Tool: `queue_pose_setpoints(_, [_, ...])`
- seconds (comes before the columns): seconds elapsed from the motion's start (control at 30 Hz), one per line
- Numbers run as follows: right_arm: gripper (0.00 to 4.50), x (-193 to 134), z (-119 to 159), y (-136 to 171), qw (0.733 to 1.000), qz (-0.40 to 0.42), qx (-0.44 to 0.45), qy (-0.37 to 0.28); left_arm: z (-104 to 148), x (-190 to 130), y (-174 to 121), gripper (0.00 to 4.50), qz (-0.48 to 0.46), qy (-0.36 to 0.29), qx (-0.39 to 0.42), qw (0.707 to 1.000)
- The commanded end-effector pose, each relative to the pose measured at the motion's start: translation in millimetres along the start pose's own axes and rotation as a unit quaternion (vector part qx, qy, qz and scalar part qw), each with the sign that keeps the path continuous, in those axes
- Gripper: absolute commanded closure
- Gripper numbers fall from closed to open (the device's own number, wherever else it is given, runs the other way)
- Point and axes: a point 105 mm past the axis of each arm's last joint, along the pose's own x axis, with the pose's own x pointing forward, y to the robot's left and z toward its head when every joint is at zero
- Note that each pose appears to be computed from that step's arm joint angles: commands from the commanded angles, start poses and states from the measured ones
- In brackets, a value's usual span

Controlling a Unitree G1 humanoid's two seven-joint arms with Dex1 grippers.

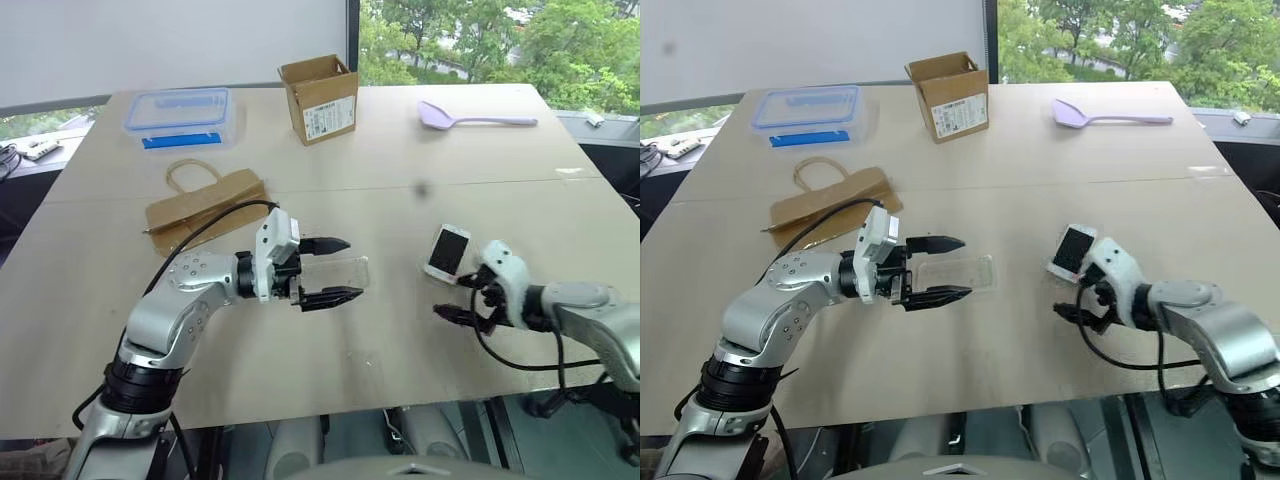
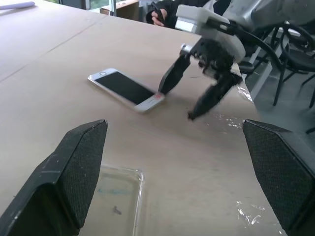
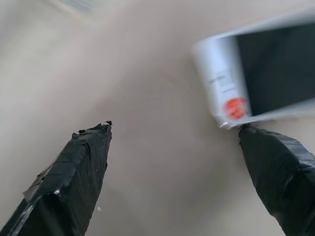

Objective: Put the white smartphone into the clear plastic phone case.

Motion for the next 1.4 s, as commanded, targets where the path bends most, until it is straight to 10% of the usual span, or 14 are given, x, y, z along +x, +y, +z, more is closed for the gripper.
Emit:
queue_pose_setpoints(0.03, [0.05, 18, 26, 8, 0.997, 0.035, -0.034, -0.052, 9, 2, -5, 0.0, -0.007, -0.014, 0.019, 1.0])
queue_pose_setpoints(0.33, [0.05, -21, 58, -7, 0.975, 0.026, -0.208, -0.071, 5, -6, -2, 0.0, 0.011, -0.013, 0.021, 1.0])
queue_pose_setpoints(0.87, [0.05, -7, 27, -102, 0.904, 0.072, -0.401, 0.131, 6, -11, -4, 0.0, 0.022, -0.014, 0.027, 0.999])
queue_pose_setpoints(1.4, [0.27, -19, -38, -134, 0.929, 0.105, -0.173, 0.31, 5, -24, -17, 0.0, 0.081, -0.018, 0.017, 0.996])
